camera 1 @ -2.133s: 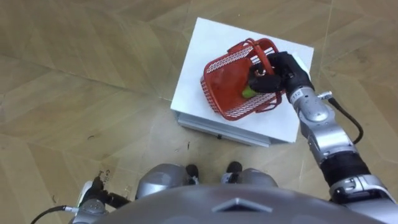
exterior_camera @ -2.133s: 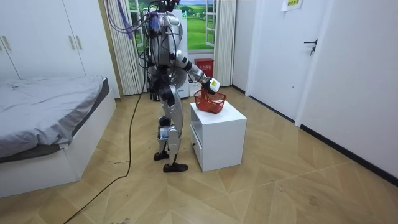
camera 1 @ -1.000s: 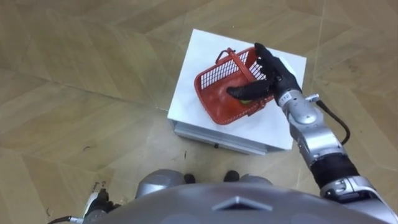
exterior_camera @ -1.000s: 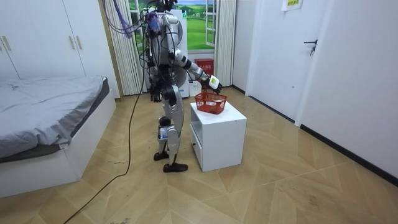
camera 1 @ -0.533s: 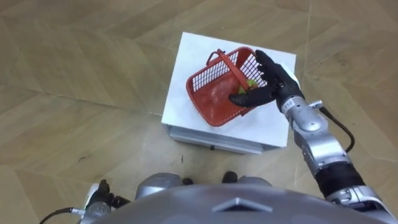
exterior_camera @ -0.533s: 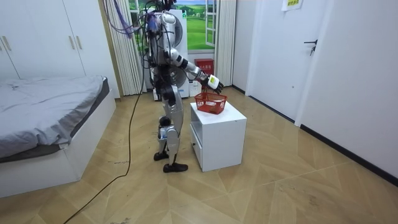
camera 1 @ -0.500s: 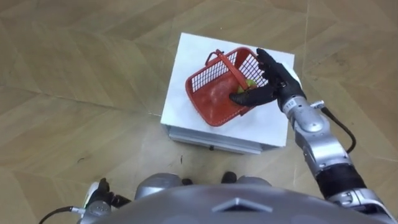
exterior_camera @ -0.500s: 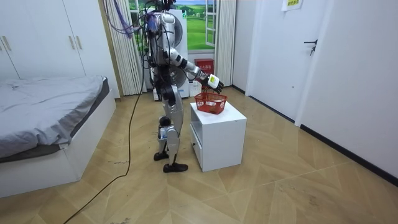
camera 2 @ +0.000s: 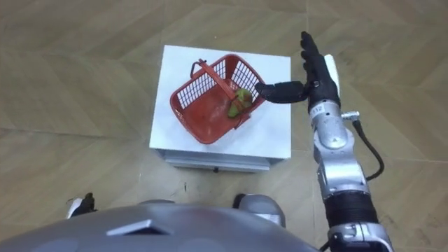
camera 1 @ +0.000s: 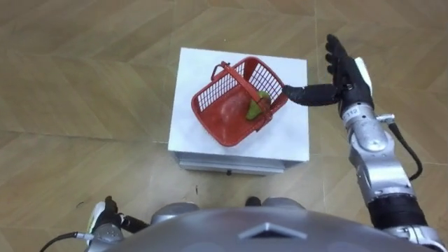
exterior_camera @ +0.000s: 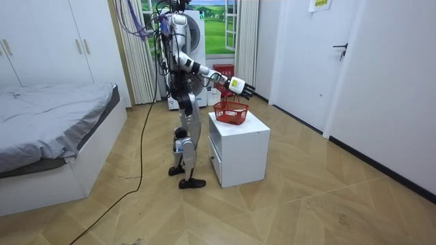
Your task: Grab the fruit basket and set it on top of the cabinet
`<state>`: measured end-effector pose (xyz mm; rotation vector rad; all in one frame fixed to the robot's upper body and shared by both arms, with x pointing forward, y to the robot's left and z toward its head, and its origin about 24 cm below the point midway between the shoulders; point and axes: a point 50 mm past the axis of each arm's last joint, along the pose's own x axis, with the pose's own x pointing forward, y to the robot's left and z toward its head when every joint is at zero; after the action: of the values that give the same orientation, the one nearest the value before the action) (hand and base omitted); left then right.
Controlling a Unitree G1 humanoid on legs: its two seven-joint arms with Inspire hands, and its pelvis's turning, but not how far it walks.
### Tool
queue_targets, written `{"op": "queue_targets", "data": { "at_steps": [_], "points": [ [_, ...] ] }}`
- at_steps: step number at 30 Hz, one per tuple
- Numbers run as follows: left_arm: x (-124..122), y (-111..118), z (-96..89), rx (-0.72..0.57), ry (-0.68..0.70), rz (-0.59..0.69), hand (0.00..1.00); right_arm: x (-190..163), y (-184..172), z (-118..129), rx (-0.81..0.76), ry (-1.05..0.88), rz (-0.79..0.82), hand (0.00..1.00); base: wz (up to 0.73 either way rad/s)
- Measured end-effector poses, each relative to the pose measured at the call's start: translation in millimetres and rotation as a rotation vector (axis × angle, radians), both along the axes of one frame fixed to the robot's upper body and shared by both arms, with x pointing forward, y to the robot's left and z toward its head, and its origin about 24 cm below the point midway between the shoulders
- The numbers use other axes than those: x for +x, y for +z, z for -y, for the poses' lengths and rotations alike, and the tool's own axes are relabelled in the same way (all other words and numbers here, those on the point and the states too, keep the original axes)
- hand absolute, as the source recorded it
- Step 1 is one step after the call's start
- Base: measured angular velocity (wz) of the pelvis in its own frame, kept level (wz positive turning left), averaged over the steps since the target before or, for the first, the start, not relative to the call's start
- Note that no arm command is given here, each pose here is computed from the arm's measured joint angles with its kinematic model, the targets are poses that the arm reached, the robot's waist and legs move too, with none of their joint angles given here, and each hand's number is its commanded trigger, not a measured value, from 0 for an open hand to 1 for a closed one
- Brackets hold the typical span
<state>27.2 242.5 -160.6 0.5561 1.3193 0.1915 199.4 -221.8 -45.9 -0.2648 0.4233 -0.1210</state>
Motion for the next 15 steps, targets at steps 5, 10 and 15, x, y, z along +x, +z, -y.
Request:
{"op": "queue_targets", "data": {
  "at_steps": [5,10,15],
  "points": [
    [6,3,-3.9,0.007,0.036,0.055,0.00,-30,-34,15,-0.037,-0.089,-0.167,0.00,0.00],
    [5,5,-8.9,0.015,0.063,0.073,0.00,-78,-72,38,-0.044,-0.233,-0.395,0.00,0.00],
    [-4,2,-8.4,0.022,0.043,0.009,0.00,-141,-106,40,-0.012,-0.300,-0.704,0.00,-0.03]
  ]
}}
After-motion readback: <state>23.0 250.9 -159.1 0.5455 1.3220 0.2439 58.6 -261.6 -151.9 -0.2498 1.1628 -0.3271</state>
